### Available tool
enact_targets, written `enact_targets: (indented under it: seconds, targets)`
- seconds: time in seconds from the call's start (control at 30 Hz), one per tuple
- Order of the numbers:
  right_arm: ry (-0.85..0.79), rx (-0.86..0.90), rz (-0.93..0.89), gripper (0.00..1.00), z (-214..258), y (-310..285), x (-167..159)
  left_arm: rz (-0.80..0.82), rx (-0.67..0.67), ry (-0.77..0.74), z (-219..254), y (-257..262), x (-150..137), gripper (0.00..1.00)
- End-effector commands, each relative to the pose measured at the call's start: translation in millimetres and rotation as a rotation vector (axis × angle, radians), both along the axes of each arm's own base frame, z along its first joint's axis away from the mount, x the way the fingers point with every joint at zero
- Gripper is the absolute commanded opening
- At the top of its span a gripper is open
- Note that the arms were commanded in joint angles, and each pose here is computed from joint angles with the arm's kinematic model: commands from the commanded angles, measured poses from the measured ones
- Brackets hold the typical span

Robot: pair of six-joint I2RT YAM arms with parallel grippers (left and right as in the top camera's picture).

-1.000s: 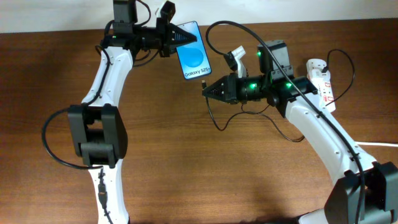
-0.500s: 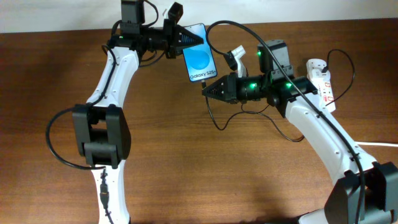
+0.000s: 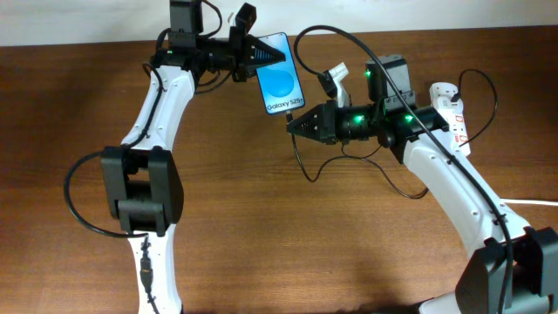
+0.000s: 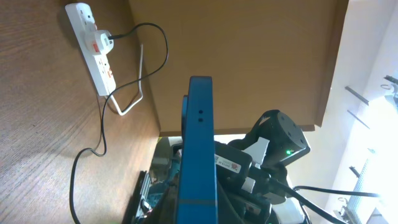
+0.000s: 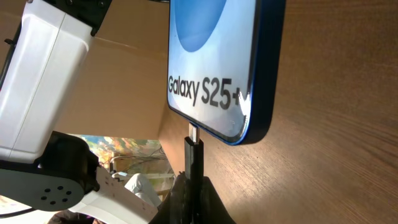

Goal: Plug charger to phone and switch on socket
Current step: 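Push the USB-C plug up into the phone's bottom port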

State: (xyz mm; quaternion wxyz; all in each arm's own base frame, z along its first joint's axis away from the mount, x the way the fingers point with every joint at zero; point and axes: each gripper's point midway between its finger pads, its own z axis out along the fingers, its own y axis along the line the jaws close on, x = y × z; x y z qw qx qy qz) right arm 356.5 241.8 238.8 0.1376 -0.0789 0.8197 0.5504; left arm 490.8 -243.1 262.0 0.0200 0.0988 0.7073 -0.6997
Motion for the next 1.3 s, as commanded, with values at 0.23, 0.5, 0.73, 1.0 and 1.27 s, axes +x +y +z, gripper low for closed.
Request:
enact_targets:
  seconds: [0.23, 0.5, 0.73, 1.0, 1.27]
  targets:
    - [0.018, 0.003, 0.003, 0.04, -1.6, -3.0, -1.7, -0.037, -0.032, -0.076, 34.2, 0.9, -15.1, 0.00]
    - [0.006, 0.006, 0.003, 0.04, -0.2, -2.7, -0.3, -0.042, -0.032, -0.076, 34.2, -1.9, -16.5, 0.00]
    - [0.006, 0.006, 0.004, 0.04, -0.3, -2.3, -0.6, -0.042, -0.032, -0.076, 34.2, -1.9, -16.5, 0.00]
    - [0.004, -0.002, 0.013, 0.04, -1.4, 3.4, -3.4, -0.053, -0.032, -0.076, 34.3, -6.7, -19.0, 0.00]
    - [0.003, -0.010, 0.006, 0.04, -2.7, 2.9, -2.4, -0.054, -0.032, -0.075, 34.2, -7.5, -19.4, 0.00]
